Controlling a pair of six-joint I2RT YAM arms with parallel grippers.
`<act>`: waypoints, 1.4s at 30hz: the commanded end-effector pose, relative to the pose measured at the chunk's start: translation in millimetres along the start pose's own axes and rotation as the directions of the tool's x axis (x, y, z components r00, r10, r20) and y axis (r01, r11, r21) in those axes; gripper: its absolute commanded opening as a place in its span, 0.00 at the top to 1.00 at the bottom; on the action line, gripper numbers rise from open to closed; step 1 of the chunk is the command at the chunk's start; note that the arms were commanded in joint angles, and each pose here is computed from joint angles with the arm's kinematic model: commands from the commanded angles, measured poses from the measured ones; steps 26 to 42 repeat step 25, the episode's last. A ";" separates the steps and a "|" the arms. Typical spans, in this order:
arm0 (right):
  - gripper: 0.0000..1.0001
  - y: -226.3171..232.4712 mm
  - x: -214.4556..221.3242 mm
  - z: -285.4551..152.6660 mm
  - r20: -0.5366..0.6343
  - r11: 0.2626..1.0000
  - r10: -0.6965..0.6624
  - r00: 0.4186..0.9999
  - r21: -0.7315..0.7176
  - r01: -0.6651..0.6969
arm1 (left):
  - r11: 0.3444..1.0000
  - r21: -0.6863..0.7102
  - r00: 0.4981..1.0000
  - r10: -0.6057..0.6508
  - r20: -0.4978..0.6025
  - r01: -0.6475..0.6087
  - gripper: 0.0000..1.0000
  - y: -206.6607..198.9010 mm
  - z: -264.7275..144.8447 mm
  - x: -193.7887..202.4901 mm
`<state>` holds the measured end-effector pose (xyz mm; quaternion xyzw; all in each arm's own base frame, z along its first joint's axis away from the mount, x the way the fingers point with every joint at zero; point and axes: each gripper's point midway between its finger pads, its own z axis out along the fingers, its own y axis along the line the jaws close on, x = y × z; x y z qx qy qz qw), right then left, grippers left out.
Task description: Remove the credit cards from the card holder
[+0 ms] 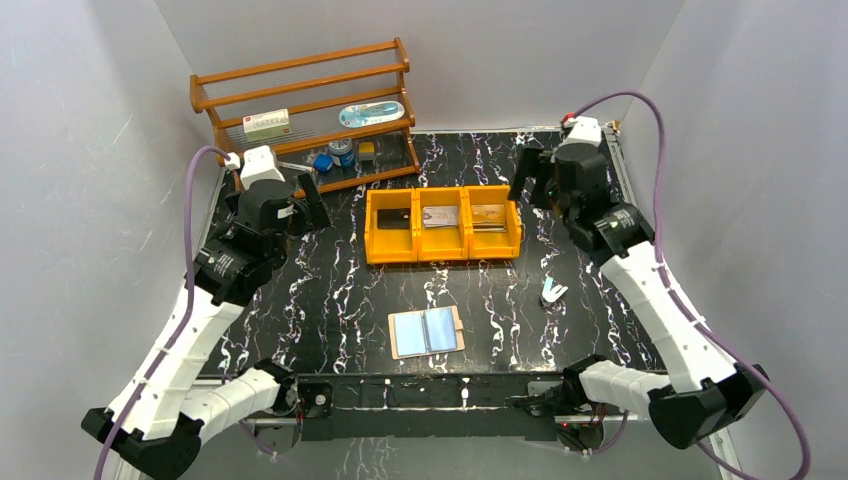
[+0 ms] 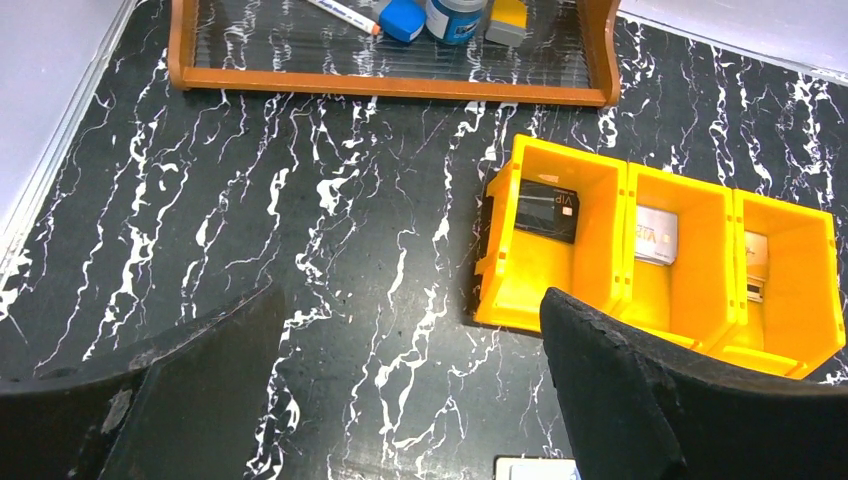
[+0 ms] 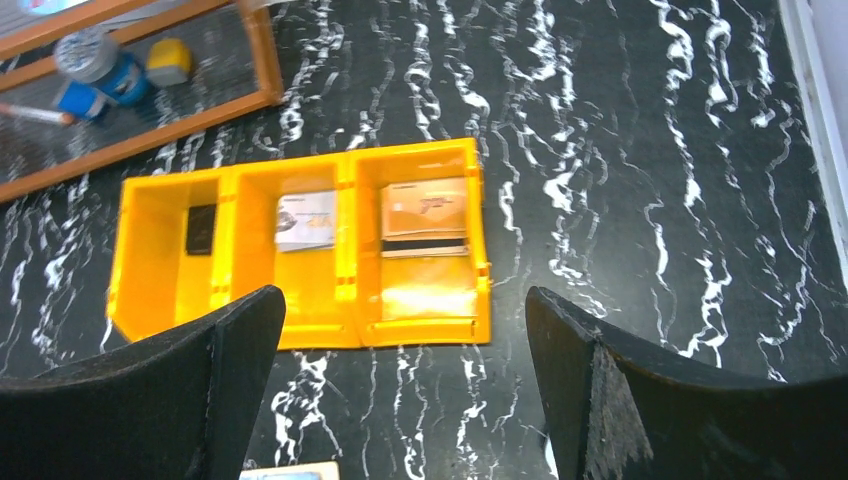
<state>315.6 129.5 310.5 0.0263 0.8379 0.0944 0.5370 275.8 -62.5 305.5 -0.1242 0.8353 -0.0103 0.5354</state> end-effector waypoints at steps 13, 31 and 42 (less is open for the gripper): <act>0.02 -0.7 -15.5 -21.9 0.024 0.979 0.041 0.999 -0.200 -0.036 | 0.994 -0.108 1.000 -0.005 -0.030 0.002 0.02 24.0 -2.1 15.2; 0.02 -5.7 3.6 -12.1 -0.035 0.983 0.077 0.996 -0.163 -0.081 | 0.989 -0.150 0.998 -0.017 -0.057 0.009 0.02 31.9 -5.5 21.6; 0.02 -5.7 3.6 -12.1 -0.035 0.983 0.077 0.996 -0.163 -0.081 | 0.989 -0.150 0.998 -0.017 -0.057 0.009 0.02 31.9 -5.5 21.6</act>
